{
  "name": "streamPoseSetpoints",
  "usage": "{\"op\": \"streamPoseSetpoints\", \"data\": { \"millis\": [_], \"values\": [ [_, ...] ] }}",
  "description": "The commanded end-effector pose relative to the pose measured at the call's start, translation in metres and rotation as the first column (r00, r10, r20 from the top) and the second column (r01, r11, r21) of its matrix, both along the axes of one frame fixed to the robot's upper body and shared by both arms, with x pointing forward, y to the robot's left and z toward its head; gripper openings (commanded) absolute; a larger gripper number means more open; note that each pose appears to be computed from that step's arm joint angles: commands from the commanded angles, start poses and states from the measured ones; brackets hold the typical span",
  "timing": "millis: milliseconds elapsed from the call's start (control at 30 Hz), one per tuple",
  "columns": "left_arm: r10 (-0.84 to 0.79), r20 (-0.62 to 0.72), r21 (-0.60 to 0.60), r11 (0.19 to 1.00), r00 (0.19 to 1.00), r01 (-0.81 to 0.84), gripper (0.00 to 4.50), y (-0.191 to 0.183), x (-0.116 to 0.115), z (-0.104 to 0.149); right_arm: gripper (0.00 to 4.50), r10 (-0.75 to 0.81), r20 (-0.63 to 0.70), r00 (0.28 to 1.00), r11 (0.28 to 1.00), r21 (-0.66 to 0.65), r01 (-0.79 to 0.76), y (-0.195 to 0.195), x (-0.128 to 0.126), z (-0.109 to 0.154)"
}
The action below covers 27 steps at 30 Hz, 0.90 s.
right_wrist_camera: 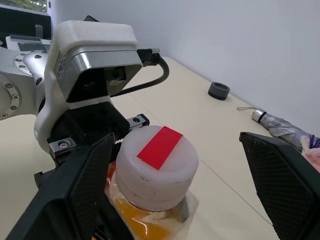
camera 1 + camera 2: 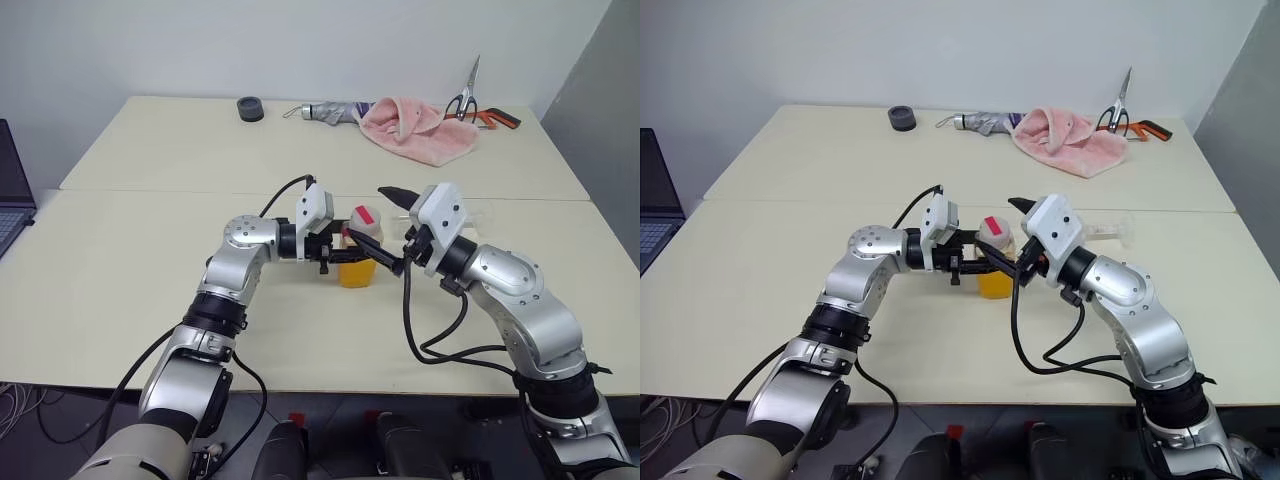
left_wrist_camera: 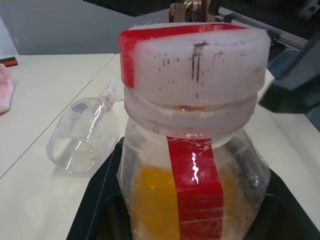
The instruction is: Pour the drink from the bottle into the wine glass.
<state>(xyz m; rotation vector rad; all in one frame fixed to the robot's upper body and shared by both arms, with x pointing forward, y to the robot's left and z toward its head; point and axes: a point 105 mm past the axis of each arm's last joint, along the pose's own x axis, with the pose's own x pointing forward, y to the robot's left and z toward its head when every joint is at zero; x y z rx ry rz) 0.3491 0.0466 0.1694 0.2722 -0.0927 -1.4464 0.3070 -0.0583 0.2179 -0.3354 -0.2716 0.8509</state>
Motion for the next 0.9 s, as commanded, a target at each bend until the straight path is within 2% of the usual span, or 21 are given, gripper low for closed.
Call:
{"op": "streamPoseSetpoints", "data": {
  "millis": [33,900],
  "values": [
    [-0.024,0.068,-0.024,0.999,0.997,0.026,1.85,-0.002,-0.004,0.016,4.26,-0.006,0.064,0.998,1.000,0.030,0.005,-0.003,-0.002,0.017],
    [-0.020,0.067,-0.017,1.000,0.998,0.021,1.85,0.000,-0.003,0.016,4.26,-0.029,0.021,0.999,0.999,0.024,0.028,-0.019,-0.004,0.010]
  ]
}}
